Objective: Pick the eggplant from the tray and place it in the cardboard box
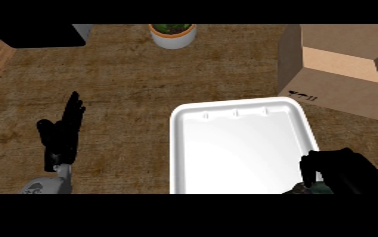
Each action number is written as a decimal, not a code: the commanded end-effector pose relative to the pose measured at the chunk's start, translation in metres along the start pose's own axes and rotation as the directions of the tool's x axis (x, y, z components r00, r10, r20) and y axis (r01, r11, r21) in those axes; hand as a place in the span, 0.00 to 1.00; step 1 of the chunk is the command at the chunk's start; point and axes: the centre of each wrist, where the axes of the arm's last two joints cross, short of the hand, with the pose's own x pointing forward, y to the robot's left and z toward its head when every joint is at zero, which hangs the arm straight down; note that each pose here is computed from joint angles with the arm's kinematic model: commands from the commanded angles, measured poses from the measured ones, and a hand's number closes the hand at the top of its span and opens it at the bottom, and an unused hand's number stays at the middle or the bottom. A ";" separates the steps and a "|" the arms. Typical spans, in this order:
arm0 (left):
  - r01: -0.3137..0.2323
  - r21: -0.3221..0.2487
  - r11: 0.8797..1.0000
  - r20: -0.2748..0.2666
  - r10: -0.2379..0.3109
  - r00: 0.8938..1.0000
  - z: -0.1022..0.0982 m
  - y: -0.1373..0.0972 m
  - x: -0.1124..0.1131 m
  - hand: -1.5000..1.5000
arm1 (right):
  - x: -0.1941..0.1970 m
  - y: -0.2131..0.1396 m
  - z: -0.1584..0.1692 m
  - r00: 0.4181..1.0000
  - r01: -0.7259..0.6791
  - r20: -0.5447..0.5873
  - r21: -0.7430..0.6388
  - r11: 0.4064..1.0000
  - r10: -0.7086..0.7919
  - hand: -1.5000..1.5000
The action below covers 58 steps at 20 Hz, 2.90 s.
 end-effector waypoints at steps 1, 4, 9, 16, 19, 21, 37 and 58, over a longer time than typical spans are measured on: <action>0.011 0.010 1.000 0.004 -0.011 1.000 0.001 0.010 -0.010 0.50 | 0.007 -0.045 0.028 0.998 0.037 0.053 -0.140 0.989 -0.030 1.00; 0.000 -0.007 1.000 0.007 0.000 1.000 -0.002 -0.006 0.009 0.50 | 0.011 -0.082 0.044 0.997 0.076 0.040 -0.231 0.970 -0.068 1.00; 0.015 -0.028 1.000 0.004 -0.015 1.000 0.001 -0.024 0.000 0.50 | -0.012 -0.117 0.050 0.996 0.081 -0.019 -0.305 0.949 -0.091 1.00; 0.007 -0.026 1.000 0.016 -0.006 1.000 -0.016 0.000 0.015 0.50 | -0.083 -0.150 0.035 0.989 0.053 -0.106 -0.413 0.909 -0.105 1.00; 0.001 -0.033 0.999 0.019 0.000 1.000 -0.010 0.004 0.020 0.50 | -0.089 -0.170 0.027 0.987 0.084 -0.093 -0.421 0.903 -0.135 1.00; 0.004 -0.041 0.999 0.005 -0.004 1.000 -0.007 -0.023 0.019 0.50 | -0.120 -0.169 0.014 0.981 0.111 -0.099 -0.429 0.896 -0.169 1.00; 0.012 -0.080 0.997 0.046 -0.008 0.999 -0.011 -0.035 0.019 0.50 | -0.202 -0.106 -0.109 0.981 0.010 -0.177 -0.382 0.924 -0.083 1.00; 0.003 -0.077 0.997 0.020 -0.002 1.000 -0.011 -0.018 0.008 0.50 | -0.266 -0.110 -0.111 0.615 0.762 0.235 -0.421 0.492 -0.752 0.00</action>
